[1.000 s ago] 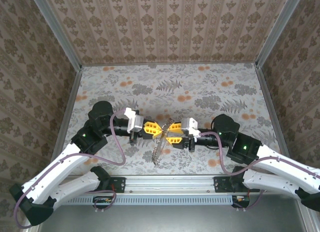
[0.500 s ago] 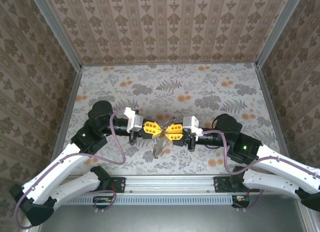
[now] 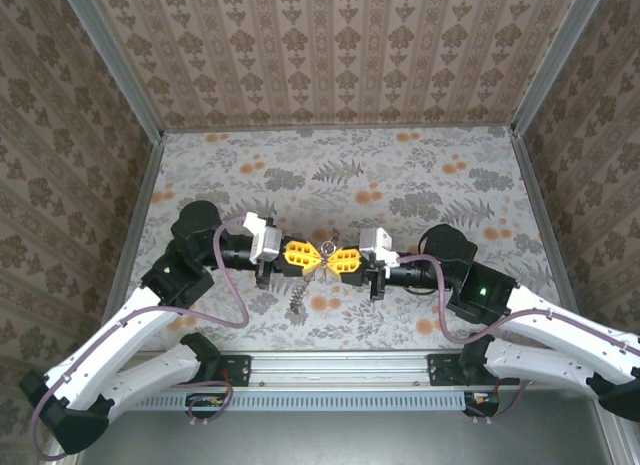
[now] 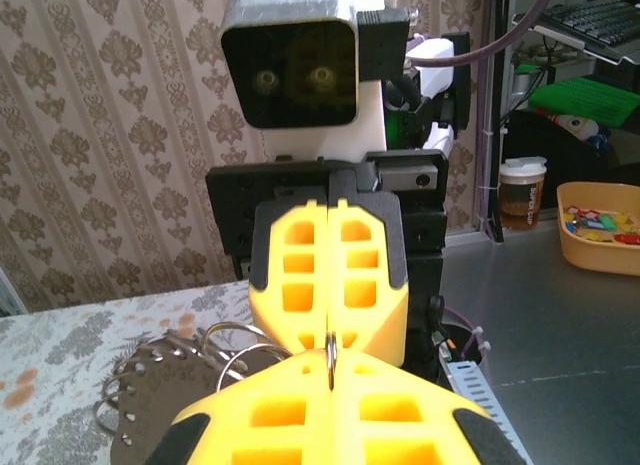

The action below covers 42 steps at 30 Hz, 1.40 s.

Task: Put the keys on the keyring

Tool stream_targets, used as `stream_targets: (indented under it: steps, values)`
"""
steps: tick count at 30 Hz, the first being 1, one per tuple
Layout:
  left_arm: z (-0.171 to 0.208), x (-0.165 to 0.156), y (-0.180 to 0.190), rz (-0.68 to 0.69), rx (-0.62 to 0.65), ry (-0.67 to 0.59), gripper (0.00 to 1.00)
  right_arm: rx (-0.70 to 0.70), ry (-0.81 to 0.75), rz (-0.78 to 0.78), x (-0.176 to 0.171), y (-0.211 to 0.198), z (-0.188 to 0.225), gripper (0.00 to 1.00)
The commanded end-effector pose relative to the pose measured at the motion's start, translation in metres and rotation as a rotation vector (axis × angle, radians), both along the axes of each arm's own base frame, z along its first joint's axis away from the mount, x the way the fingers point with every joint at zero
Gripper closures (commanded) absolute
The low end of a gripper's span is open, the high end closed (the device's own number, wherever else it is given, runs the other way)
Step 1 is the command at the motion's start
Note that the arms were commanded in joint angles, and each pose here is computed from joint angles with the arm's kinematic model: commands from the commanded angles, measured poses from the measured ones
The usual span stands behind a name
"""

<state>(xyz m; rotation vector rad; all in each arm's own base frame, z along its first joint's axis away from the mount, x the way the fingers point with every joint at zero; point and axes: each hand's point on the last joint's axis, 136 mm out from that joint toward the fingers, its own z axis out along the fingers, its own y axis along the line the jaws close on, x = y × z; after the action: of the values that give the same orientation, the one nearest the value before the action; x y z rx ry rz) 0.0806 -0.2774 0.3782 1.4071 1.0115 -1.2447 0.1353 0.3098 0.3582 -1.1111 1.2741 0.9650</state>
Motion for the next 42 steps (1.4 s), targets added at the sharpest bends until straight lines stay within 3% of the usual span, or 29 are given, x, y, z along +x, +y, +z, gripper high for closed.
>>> stream_targets:
  steps: [1, 9, 16, 22, 32, 42]
  values:
    - [0.016, -0.022, 0.003, -0.1, -0.055, -0.038, 1.0, 0.006, 0.007, -0.031, 0.013, 0.007, 0.007, 0.93]
    - [0.012, -0.019, 0.003, -0.072, -0.04, -0.038, 1.0, 0.019, -0.013, -0.061, 0.017, 0.005, 0.01, 0.82]
    - [0.01, -0.014, 0.003, -0.033, -0.034, -0.039, 1.0, 0.061, -0.063, -0.122, 0.009, -0.025, 0.019, 0.63]
    - [0.015, -0.008, 0.002, -0.013, -0.065, -0.037, 1.0, 0.103, -0.085, -0.136, 0.003, -0.037, 0.024, 0.63]
    - [0.02, -0.007, 0.002, -0.004, -0.087, -0.026, 1.0, 0.119, -0.082, -0.044, -0.004, -0.02, 0.025, 0.71]
    - [0.016, -0.004, 0.0, 0.004, -0.075, -0.017, 1.0, 0.12, -0.102, 0.039, -0.016, -0.012, 0.026, 0.72]
